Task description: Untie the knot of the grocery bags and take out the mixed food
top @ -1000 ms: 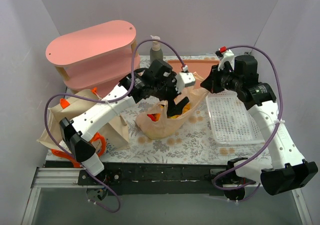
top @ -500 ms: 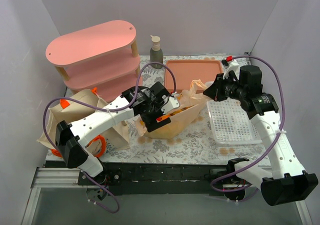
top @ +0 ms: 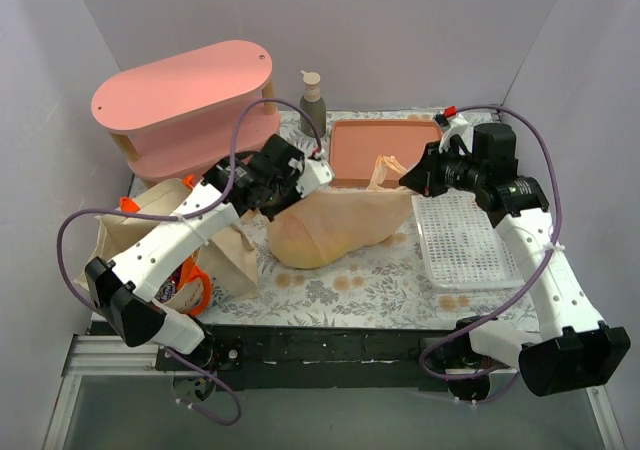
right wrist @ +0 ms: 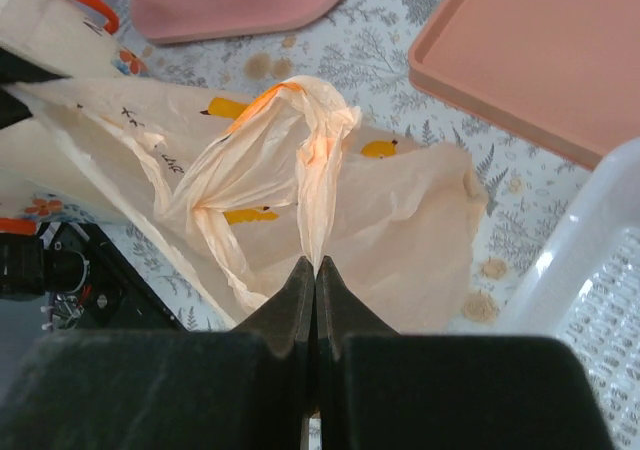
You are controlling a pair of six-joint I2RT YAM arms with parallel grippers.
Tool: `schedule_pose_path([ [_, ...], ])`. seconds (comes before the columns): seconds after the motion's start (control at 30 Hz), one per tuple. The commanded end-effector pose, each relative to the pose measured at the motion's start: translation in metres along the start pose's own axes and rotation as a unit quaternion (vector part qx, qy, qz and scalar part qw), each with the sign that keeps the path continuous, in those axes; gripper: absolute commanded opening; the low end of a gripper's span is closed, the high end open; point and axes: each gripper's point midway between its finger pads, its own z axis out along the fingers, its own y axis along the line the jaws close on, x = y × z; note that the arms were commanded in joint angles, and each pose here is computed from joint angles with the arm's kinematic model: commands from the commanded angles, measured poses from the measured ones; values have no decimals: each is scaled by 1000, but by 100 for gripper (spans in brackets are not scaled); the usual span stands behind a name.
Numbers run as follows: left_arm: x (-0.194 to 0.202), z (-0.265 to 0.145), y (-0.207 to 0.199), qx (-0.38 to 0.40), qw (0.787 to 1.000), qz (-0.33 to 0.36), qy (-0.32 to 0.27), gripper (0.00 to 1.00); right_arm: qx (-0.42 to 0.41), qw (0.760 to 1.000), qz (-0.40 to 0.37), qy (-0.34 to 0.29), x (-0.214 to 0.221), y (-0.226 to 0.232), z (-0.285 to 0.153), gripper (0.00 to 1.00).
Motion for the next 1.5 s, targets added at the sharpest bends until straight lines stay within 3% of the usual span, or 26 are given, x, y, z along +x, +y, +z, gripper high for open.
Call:
schedule_pose_path([
  [0.0,-37,-39,86,-136,987,-11,-86,0,-18,995,-60,-74,-69,12,-2,1],
  [0.17,-62,-63,98,-153,977,-3,-146,0,-27,993,-78,-81,-83,18,-4,1],
  [0.4,11,-50,18,-16,995,16,-99,0,-43,999,-27,-8,2,11,0,1],
  [0.43,35,-43,-3,26,997,24,-65,1,-42,999,-9,16,21,7,3,1],
  [0.47,41,-44,-23,72,995,32,-68,5,-42,999,-4,23,31,6,2,1],
  [0.5,50,-50,-35,97,992,39,-71,39,-39,999,1,31,39,4,2,1],
  [0.53,62,-54,-48,125,990,44,-55,60,-36,999,5,38,47,2,2,1],
  [0.63,35,-84,-51,144,982,28,-121,87,-36,998,15,52,66,0,2,1],
  [0.7,10,-93,-45,148,976,15,-156,97,-35,998,11,50,68,0,1,1],
  [0.8,-35,-108,-27,135,968,-26,-210,98,-31,999,-11,37,61,-1,-2,1],
  [1.03,-102,-70,-18,175,954,-92,-225,98,-29,997,-66,-1,35,6,-11,1],
  [1.23,-118,-27,-46,194,962,-50,-187,98,-32,995,-88,-44,-3,17,-18,1],
  [1.47,-90,7,-61,149,982,-14,-117,97,-21,992,-100,-69,-21,20,-26,1],
])
